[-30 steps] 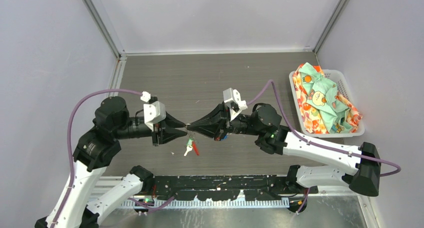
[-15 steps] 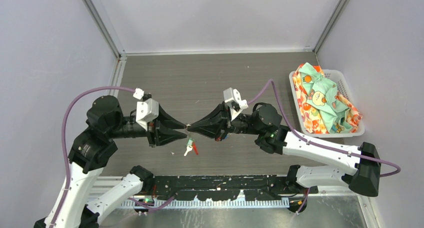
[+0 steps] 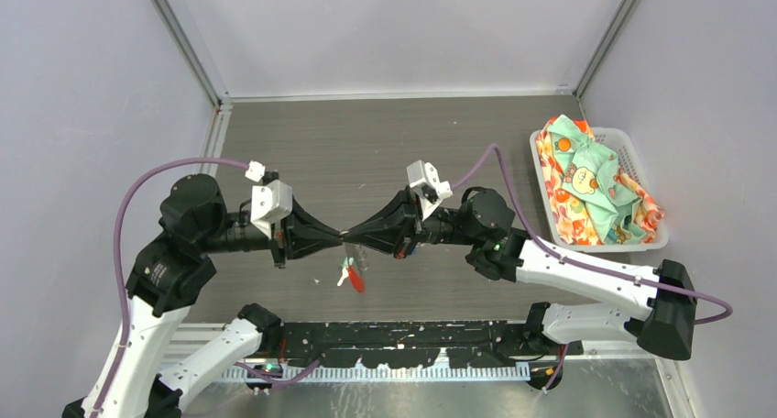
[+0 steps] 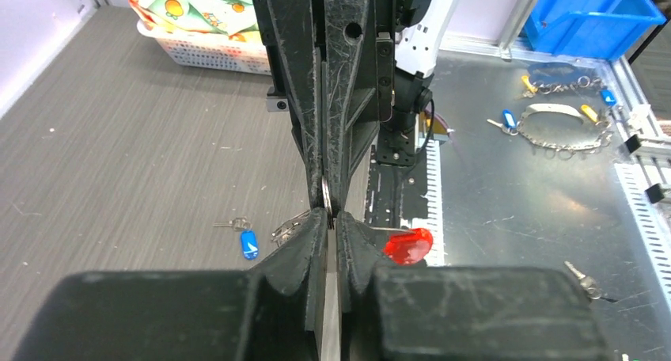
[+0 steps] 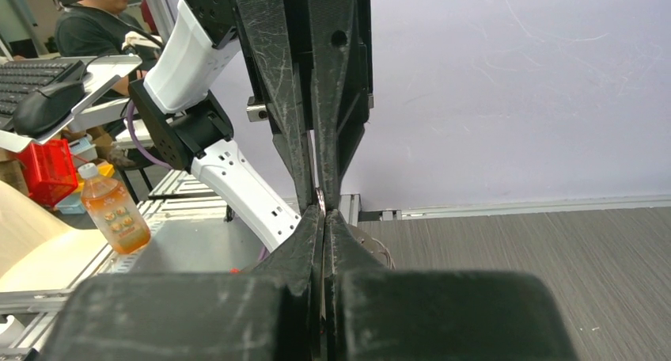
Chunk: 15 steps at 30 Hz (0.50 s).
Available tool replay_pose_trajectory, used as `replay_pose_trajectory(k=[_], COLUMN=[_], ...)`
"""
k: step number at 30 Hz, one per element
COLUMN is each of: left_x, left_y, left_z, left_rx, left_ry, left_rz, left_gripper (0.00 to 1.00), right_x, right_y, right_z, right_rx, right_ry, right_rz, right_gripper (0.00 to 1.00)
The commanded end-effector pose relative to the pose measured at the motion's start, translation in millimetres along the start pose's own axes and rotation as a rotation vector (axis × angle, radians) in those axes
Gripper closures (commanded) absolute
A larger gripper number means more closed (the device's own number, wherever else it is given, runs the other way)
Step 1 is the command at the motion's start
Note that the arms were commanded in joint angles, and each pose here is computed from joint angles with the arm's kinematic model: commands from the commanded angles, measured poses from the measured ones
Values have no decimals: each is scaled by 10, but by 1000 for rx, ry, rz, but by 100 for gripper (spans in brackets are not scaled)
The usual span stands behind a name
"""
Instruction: Put the keys on the keyring
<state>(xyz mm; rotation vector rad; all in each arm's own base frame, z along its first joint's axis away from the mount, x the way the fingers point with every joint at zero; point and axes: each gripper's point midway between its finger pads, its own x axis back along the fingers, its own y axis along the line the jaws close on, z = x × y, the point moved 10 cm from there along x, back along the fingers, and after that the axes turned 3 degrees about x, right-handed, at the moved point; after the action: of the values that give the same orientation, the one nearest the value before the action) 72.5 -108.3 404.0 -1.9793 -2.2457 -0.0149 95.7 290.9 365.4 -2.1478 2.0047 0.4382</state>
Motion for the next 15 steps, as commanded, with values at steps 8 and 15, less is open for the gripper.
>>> replay_pose_trajectory(k=[8,15], left_x=[-27,-42], left_y=[88,162], left_z=[33,72], left_rx=[-44,25], left_ry=[-20,26], left_rz=[-63,-132], left_gripper=[100,59], right_x=[-55,-56], right_y=[25,24], right_z=[-146,-152], right_rx=[19,20], right_ry=[-74,-74], right_rz=[-38,-38], right_gripper=[99,99])
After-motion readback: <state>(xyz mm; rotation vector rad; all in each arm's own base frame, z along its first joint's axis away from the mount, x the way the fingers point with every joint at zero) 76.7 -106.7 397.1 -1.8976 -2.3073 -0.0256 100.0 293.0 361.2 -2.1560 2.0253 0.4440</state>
